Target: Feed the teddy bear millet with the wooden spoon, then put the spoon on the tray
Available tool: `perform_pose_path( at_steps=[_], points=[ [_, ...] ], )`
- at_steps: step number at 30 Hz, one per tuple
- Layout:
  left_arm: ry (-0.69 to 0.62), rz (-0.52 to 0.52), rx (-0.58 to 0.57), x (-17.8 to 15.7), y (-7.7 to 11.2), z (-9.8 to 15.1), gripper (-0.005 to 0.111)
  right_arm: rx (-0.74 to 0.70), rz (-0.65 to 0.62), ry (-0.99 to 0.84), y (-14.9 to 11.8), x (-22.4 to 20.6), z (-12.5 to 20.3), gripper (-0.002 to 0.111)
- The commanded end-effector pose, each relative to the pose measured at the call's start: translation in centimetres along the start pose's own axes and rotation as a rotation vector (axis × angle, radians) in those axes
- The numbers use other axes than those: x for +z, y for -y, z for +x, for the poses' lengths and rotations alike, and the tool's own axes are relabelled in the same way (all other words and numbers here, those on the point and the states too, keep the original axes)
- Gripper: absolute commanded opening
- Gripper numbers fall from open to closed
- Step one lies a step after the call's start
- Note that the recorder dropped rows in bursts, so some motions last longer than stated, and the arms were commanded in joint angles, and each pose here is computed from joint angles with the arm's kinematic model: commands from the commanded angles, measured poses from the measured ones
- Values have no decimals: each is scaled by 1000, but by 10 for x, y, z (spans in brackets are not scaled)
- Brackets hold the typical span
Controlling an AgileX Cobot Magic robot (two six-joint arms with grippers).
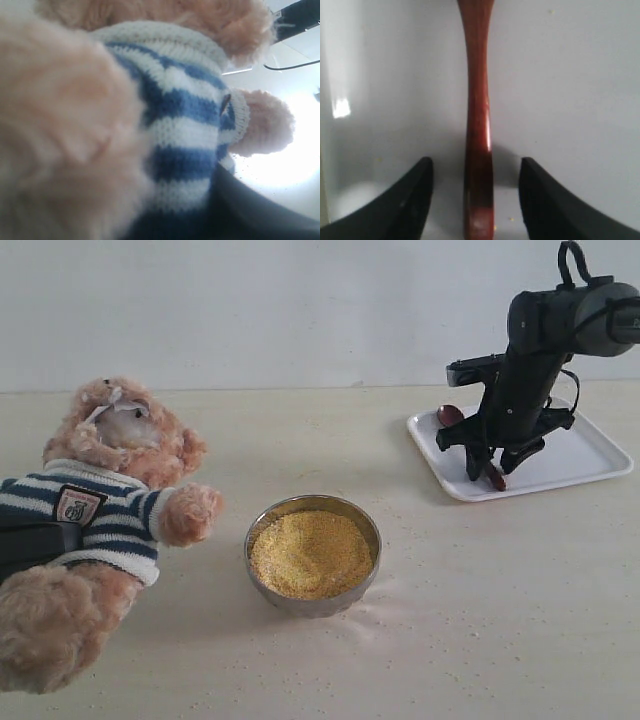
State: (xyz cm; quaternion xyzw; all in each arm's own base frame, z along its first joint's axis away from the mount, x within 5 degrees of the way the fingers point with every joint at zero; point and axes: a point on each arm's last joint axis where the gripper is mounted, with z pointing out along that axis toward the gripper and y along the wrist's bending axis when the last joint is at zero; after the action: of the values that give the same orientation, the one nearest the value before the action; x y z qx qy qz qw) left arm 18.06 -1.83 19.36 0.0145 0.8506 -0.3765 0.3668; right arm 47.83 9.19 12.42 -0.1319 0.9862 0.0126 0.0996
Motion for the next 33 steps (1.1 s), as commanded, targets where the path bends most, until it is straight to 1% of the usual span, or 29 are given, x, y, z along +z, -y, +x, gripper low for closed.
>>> perform_pose_path(
  at_steps=[1,6,9,10,12,14,16,18,19,20,22,23,24,25,26,27,28,29,30,33],
  points=[
    [17,22,-1,-1,3,-1,5,-22,-34,57,0,-19,-5,62],
    [17,22,-1,-1,3,-1,5,-42,-29,167,0,-59,-12,62],
    [17,22,-1,-1,3,-1,5,-51,-80,259,-6,-99,-14,61],
    [17,22,-1,-1,3,-1,5,-53,-82,279,-7,-109,-14,59],
    [17,22,-1,-1,3,-1,5,-54,-83,310,-8,-129,-12,46],
    [17,22,-1,-1,3,-1,5,-48,-76,343,-8,-142,-5,30],
    [17,22,-1,-1,3,-1,5,-31,-61,407,-8,-149,11,12],
    [17,22,-1,-1,3,-1,5,-6,-49,453,-9,-149,28,5],
    [17,22,-1,-1,3,-1,5,10,-41,492,-9,-153,44,1],
    [17,22,-1,-1,3,-1,5,14,-34,511,-9,-154,54,1],
    [17,22,-1,-1,3,-1,5,46,-22,572,-12,-152,97,1],
    [17,22,-1,-1,3,-1,5,60,-21,593,-12,-153,110,1],
    [17,22,-1,-1,3,-1,5,90,-23,640,-14,-157,134,1],
    [17,22,-1,-1,3,-1,5,104,-22,658,-15,-158,148,1],
    [17,22,-1,-1,3,-1,5,129,-22,691,-16,-160,172,1],
    [17,22,-1,-1,3,-1,5,151,-27,709,-17,-162,185,1],
    [17,22,-1,-1,3,-1,5,186,-35,734,-18,-163,209,1],
    [17,22,-1,-1,3,-1,5,195,-37,754,-19,-166,220,1],
    [17,22,-1,-1,3,-1,5,205,-44,798,-21,-175,238,1],
    [17,22,-1,-1,3,-1,5,208,-63,840,-24,-188,260,1]
  ],
)
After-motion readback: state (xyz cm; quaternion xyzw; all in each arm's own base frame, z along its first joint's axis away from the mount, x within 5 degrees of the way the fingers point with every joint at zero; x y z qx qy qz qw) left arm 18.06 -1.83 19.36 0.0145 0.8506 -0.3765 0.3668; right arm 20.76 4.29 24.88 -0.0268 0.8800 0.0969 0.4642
